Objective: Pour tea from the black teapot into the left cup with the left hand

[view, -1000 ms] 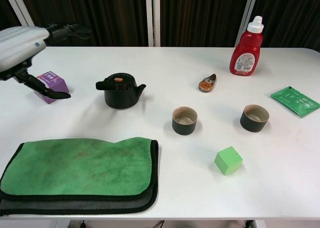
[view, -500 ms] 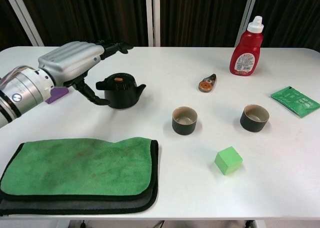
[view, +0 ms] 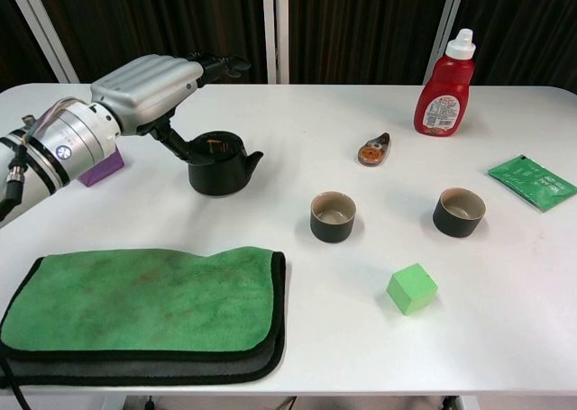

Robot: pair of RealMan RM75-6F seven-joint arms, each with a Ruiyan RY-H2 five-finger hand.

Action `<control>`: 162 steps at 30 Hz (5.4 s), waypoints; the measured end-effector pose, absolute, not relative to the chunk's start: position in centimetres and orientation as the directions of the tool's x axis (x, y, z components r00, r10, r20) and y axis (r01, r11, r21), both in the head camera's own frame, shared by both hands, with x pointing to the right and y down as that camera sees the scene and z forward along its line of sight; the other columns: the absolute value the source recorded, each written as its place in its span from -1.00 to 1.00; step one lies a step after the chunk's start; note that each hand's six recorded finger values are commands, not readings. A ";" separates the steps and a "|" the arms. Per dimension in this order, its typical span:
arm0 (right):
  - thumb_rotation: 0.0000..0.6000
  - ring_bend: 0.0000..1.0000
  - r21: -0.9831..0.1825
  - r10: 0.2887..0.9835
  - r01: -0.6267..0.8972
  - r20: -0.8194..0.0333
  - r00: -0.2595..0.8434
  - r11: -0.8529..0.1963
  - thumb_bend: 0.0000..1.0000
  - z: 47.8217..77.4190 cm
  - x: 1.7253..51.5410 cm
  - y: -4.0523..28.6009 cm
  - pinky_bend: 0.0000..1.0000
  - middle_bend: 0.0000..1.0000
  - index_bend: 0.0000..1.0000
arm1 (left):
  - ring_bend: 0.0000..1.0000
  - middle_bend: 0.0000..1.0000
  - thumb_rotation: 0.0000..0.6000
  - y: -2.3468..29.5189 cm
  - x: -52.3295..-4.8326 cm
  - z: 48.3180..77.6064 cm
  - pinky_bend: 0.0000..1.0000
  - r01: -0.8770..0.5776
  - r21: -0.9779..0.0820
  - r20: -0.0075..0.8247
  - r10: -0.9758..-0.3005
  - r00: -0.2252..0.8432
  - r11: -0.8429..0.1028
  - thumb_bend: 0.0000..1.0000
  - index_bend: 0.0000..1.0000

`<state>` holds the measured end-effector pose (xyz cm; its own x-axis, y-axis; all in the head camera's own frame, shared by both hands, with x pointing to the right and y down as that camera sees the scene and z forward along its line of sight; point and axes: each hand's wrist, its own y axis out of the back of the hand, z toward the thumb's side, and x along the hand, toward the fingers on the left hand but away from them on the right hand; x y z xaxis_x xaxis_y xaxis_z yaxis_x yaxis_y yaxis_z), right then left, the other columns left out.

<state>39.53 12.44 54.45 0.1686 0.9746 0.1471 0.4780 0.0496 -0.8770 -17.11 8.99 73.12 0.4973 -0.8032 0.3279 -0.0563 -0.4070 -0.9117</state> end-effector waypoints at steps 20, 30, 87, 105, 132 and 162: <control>1.00 -1.00 -0.882 0.980 0.469 0.132 0.147 0.049 -0.28 55.0 40.2 12.5 -1.00 -1.00 -1.00 | -0.88 -0.77 1.00 4.9 -16.2 72.1 -0.71 -0.021 -0.852 0.435 -0.729 0.529 -0.524 -0.69 -0.90; 1.00 -1.00 -0.885 0.981 0.464 0.120 0.151 0.036 -0.28 55.6 40.0 12.3 -1.00 -1.00 -1.00 | -0.88 -0.77 1.00 2.4 -15.7 71.4 -0.71 0.032 -0.832 0.483 -0.697 0.530 -0.553 -0.69 -0.90; 1.00 -1.00 -0.896 0.974 0.444 0.106 0.198 0.007 -0.28 56.3 38.5 12.5 -1.00 -1.00 -1.00 | -0.56 -0.36 -0.43 0.3 -16.7 71.2 -0.59 -0.134 -0.575 0.660 -0.554 0.508 -0.807 -0.96 -0.49; 1.00 -1.00 -0.898 0.977 0.440 0.101 0.188 0.008 -0.28 56.3 38.9 12.5 -1.00 -1.00 -1.00 | -0.27 -0.13 -0.66 -0.4 -15.7 72.5 -0.56 0.097 -0.642 0.706 -0.538 0.460 -0.760 -0.95 -0.14; 1.00 -1.00 -0.897 0.978 0.443 0.094 0.184 0.003 -0.28 56.6 39.3 12.4 -1.00 -1.00 -1.00 | -0.15 -0.08 -0.68 1.3 -14.6 72.7 -0.57 0.049 -0.535 0.796 -0.484 0.364 -0.844 -0.93 -0.09; 1.00 -1.00 -0.898 0.980 0.440 0.080 0.180 -0.007 -0.28 56.9 39.5 12.5 -1.00 -1.00 -1.00 | 0.15 0.14 -0.66 2.1 -15.3 73.3 -0.57 0.061 -0.458 0.844 -0.413 0.342 -0.887 -0.91 0.12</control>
<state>39.48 12.47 56.90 0.1796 0.9805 0.0802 0.4402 -0.0072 -0.8979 -15.34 2.09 73.29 0.3419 -0.4128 0.8442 0.0605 -0.8868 -0.4582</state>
